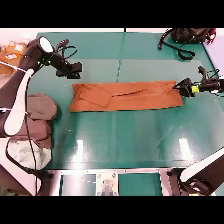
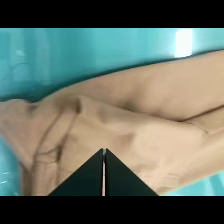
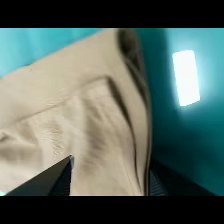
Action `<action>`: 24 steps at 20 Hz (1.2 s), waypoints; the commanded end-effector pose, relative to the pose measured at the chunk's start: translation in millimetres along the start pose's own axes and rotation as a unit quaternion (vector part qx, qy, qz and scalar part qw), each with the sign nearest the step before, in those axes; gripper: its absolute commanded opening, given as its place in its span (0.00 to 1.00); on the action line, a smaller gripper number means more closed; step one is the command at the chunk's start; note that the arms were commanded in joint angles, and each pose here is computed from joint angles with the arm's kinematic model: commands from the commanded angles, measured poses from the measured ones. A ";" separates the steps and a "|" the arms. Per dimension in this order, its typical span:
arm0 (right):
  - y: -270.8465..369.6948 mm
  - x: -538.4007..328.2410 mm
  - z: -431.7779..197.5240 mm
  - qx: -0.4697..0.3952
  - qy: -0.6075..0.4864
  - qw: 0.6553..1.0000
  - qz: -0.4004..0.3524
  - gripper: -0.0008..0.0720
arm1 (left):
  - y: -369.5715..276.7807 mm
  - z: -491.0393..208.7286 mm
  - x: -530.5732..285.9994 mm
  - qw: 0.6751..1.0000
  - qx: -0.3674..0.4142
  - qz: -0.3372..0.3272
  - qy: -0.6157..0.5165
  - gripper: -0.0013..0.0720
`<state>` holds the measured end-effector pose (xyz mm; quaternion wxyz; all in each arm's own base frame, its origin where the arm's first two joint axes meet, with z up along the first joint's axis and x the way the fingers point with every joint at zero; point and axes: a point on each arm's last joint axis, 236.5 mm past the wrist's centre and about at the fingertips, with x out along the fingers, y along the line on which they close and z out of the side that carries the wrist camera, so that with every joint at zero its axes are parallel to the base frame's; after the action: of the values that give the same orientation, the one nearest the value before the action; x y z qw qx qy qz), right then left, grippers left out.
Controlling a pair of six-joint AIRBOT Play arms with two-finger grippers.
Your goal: Fold the shirts.
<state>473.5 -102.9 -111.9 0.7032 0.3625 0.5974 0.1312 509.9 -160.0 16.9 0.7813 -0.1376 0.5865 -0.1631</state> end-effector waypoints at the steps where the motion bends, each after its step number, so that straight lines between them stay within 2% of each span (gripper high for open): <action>1: 4.7 15.0 -8.5 -0.021 0.027 0.999 0.008 0.47 | -20.9 -0.9 3.2 1.000 0.000 -0.028 -0.001 0.06; 2: 8.1 14.3 -6.1 -0.027 0.025 0.999 0.007 0.29 | -28.3 -2.0 6.9 1.000 0.006 -0.031 -0.001 0.06; 3: 12.1 11.9 -2.2 -0.034 0.022 0.999 0.006 0.06 | -36.0 -3.4 12.8 0.999 0.013 -0.033 -0.001 0.06; 4: 18.3 6.5 2.1 -0.044 0.019 0.999 0.007 0.03 | -45.5 -3.7 19.7 0.999 0.019 -0.036 -0.004 0.06; 7: 49.5 -24.3 4.5 -0.066 0.025 0.997 0.018 0.03 | -98.1 -1.4 56.4 0.996 0.045 -0.068 -0.034 0.06; 9: 76.0 -53.1 2.0 -0.077 0.019 0.997 0.016 0.03 | -150.2 -6.3 88.0 0.991 0.048 -0.114 -0.056 0.06; 11: 109.5 -87.8 2.8 -0.098 -0.016 0.995 0.006 0.03 | -205.9 -31.5 120.3 0.983 0.053 -0.171 -0.048 0.06; 13: 144.1 -118.4 -3.2 -0.122 -0.045 0.992 -0.002 0.03 | -243.2 -63.0 150.2 0.978 0.066 -0.196 -0.033 0.06; 16: 198.0 -150.7 -32.7 -0.144 -0.053 0.988 0.005 0.03 | -269.6 -90.6 183.8 0.976 0.064 -0.207 -0.028 0.06; 18: 232.8 -158.9 -57.9 -0.161 -0.040 0.986 0.017 0.03 | -281.6 -94.7 196.5 0.972 0.025 -0.229 -0.032 0.06; 21: 270.6 -154.1 -78.6 -0.188 -0.033 0.981 0.021 0.03 | -286.4 -96.7 209.0 0.967 -0.026 -0.251 -0.026 0.06; 24: 294.9 -133.6 -95.0 -0.202 -0.004 0.979 0.028 0.03 | -284.3 -103.3 214.4 0.968 -0.029 -0.250 -0.014 0.06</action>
<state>435.1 21.9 170.6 0.7718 0.2370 0.5360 0.2466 441.9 -502.9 -77.4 0.7294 -0.2811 0.5233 -0.3393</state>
